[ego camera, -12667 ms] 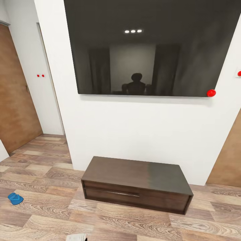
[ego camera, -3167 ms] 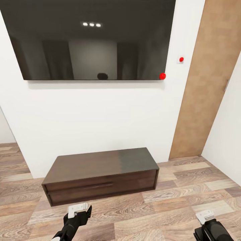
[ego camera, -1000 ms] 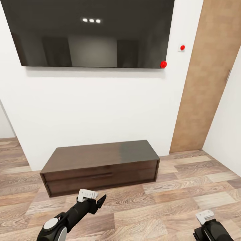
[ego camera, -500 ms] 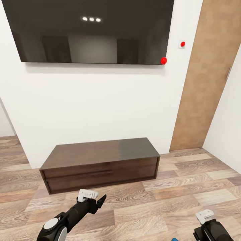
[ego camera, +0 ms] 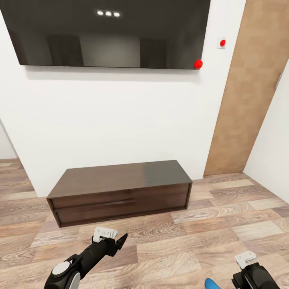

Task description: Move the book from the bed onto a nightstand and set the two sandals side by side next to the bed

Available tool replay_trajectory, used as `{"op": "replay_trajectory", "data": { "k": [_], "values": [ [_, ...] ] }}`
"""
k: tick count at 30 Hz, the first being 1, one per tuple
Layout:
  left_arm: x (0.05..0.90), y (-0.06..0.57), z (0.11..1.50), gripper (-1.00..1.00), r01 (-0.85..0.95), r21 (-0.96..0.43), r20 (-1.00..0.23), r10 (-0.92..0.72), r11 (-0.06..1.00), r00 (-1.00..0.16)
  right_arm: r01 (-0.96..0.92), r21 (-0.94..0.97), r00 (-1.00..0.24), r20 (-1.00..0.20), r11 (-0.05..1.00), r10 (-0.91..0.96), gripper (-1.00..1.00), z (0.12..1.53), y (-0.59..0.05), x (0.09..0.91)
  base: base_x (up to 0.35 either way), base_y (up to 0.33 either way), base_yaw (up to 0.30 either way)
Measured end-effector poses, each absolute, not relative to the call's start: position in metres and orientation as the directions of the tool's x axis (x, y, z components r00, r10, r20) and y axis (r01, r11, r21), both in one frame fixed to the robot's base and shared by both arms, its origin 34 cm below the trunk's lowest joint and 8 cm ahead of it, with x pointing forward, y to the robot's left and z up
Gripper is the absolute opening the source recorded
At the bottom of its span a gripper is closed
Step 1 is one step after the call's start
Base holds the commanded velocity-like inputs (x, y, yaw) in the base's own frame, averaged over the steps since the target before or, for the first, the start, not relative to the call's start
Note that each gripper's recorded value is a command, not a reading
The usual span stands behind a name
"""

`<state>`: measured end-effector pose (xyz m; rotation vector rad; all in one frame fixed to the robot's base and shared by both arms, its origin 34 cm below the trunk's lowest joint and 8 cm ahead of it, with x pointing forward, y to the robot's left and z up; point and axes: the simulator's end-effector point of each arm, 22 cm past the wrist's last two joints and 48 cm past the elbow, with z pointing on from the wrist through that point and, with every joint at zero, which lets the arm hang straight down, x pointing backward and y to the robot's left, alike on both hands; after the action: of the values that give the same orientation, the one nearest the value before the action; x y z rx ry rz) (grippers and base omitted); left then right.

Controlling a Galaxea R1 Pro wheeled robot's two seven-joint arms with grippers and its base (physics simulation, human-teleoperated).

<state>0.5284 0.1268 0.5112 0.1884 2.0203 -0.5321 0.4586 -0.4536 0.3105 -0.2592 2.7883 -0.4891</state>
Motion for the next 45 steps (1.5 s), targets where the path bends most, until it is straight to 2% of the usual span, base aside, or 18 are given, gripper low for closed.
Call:
{"op": "replay_trajectory", "data": {
  "k": [21, 31, 45],
  "values": [
    [0.527, 0.127, 0.470, 1.00, 0.323, -0.319, -0.821, -0.089, 0.891, -0.564, -0.160, -0.350, -0.956, -0.178, 0.923, -0.233, 1.00, 0.276, -0.453, 0.441, 0.000, 0.000, 0.000],
    [0.525, 0.127, 0.451, 1.00, 0.310, -0.332, -0.797, -0.089, 0.891, -0.597, -0.165, -0.350, -0.939, -0.229, 0.922, -0.256, 1.00, 0.278, -0.448, 0.461, 0.000, 0.000, 0.000],
    [0.521, 0.126, 0.423, 1.00, 0.290, -0.351, -0.760, -0.090, 0.890, -0.643, -0.190, -0.325, -0.946, -0.192, 0.927, -0.261, 1.00, 0.257, -0.441, 0.452, 0.000, 0.000, 0.000]
  ]
}}
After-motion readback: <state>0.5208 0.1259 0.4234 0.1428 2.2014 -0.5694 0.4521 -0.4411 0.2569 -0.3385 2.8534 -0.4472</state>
